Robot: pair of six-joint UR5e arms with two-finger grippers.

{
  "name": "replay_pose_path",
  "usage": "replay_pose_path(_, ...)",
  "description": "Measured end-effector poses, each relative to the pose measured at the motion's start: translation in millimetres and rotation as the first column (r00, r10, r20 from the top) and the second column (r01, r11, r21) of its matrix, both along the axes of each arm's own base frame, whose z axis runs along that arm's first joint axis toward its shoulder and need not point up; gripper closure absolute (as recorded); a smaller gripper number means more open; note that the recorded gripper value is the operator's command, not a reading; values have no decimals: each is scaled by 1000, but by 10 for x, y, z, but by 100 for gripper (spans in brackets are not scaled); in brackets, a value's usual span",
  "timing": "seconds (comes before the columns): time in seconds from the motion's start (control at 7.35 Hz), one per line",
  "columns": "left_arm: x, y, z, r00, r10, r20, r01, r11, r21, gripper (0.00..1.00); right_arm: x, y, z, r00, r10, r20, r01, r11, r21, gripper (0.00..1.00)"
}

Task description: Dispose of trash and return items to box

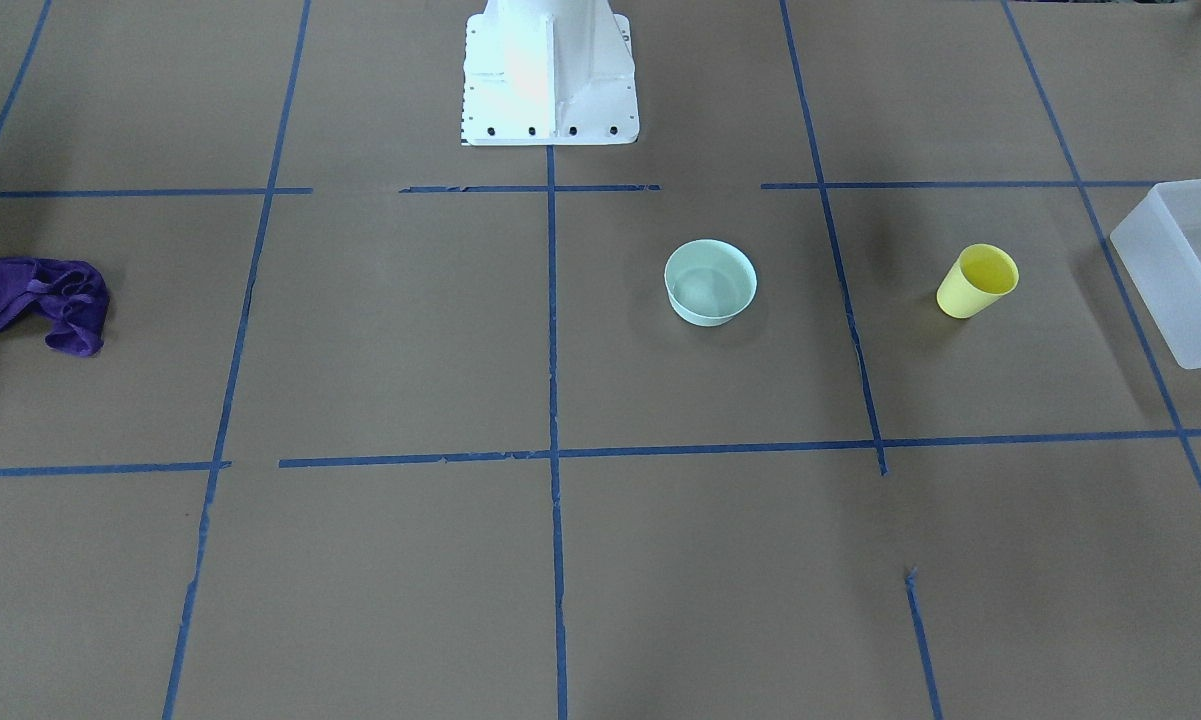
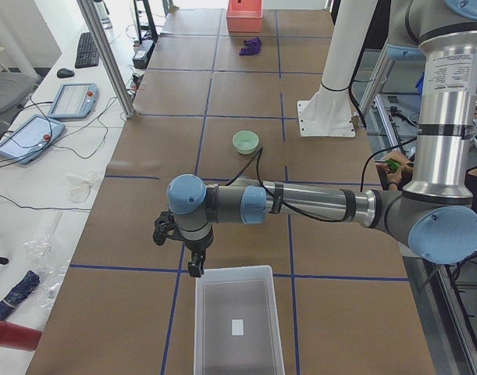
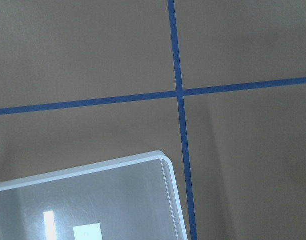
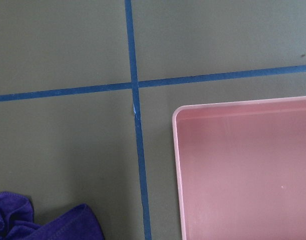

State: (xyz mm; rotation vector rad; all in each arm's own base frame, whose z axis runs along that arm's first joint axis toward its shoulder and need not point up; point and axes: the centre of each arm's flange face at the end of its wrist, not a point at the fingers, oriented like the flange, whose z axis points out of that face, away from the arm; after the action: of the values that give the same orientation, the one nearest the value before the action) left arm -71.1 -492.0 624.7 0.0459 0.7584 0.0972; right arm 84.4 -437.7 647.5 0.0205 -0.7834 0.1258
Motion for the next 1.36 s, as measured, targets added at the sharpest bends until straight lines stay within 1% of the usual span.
replay_pose_path(0.14, 0, -10, -32, 1000, 0, 0, 0, 1000, 7, 0, 0, -2, -4, 1000, 0, 0, 0, 1000, 1, 0)
replay_pose_path(0.41, 139, -68, -334, 1000, 13, -1, -13, 998, 56, 0, -1, -15, -38, 1000, 3, 3, -3, 1000, 7, 0)
replay_pose_path(0.54, 332, -85, -546, 1000, 17, -5, -16, 998, 68, 0, -5, -18, -63, 1000, 7, 8, -7, 1000, 9, 0)
replay_pose_path(0.68, 554, -66, -718, 1000, 12, -11, -11, 998, 58, 0, -7, -20, -80, 1000, 9, 11, -9, 1000, 9, 0)
replay_pose_path(0.95, 863, 53, -835, 1000, 0, -26, 1, 999, 43, 0, -8, -34, -115, 1000, 11, 14, -12, 1000, 14, 0)
replay_pose_path(1.09, 980, 157, -831, 999, -25, -39, 27, 999, 39, 0, -8, -37, -135, 1000, 12, 14, -12, 1000, 18, 0)
replay_pose_path(1.36, 1356, 520, -762, 989, -106, -105, 109, 994, 23, 0, -9, -37, -152, 1000, 12, 15, -12, 1000, 21, 0)
